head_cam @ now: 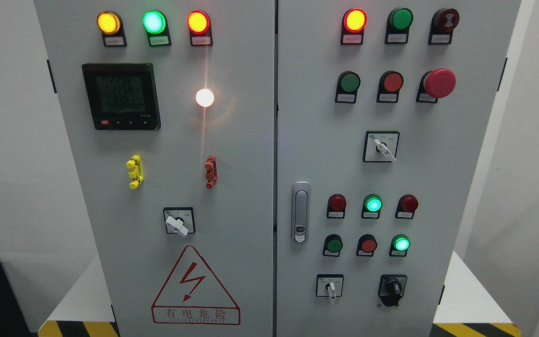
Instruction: Flip black knob to close circuit
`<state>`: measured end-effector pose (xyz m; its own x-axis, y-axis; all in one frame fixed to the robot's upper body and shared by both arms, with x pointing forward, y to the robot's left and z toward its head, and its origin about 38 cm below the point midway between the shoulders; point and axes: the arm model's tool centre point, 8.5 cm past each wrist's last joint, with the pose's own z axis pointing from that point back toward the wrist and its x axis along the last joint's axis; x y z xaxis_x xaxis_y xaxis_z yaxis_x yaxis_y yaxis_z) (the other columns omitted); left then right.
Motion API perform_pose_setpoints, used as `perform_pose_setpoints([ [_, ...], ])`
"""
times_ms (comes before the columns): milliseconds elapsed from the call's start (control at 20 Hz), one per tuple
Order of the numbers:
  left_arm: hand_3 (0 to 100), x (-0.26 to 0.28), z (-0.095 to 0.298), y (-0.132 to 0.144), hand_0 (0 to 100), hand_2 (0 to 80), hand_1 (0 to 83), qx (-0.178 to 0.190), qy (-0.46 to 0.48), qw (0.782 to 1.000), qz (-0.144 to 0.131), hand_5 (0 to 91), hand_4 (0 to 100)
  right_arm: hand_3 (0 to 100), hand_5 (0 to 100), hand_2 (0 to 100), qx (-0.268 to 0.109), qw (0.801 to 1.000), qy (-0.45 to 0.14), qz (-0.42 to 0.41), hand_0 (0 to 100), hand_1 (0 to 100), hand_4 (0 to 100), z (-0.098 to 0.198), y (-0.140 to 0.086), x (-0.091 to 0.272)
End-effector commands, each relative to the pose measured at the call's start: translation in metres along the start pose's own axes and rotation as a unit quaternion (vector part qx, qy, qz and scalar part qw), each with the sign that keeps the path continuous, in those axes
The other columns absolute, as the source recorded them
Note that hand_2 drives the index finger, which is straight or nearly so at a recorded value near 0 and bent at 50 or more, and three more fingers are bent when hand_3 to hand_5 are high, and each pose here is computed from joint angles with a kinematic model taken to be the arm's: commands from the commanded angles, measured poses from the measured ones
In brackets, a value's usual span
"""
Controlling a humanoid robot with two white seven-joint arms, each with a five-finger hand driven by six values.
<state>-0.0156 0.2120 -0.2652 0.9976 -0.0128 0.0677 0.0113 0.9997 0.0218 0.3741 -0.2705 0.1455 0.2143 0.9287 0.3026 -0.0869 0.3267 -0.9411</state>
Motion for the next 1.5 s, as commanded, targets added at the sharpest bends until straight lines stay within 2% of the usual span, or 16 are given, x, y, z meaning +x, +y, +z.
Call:
perform_pose_setpoints([
  [0,0,0.000,0.000,0.000,12,0.0,55.6,0.000,0.000,1.000,0.000,0.0,0,100,95,92,-0.031,1.000,-0.006,0.001,0,5,95,-0.008,-0.026,0.017],
  [300,0,0.000,0.000,0.000,12,0.0,55.6,0.000,0.000,1.000,0.000,0.0,0,100,95,91,-0.044,0.999,-0.011,0.001,0,5,95,-0.019,-0.039,0.025],
  [800,0,0.000,0.000,0.000,12,0.0,55.6,0.000,0.000,1.000,0.000,0.0,0,100,96,91,-0.037,0.999,0.011,0.013,0,5,95,-0.040,-0.039,0.029],
  [1450,0,0.000,0.000,0.000,12,0.0,55.6,0.000,0.000,1.000,0.000,0.0,0,100,96,91,-0.038,0.999,0.025,0.018,0,5,95,-0.051,-0.041,0.029],
])
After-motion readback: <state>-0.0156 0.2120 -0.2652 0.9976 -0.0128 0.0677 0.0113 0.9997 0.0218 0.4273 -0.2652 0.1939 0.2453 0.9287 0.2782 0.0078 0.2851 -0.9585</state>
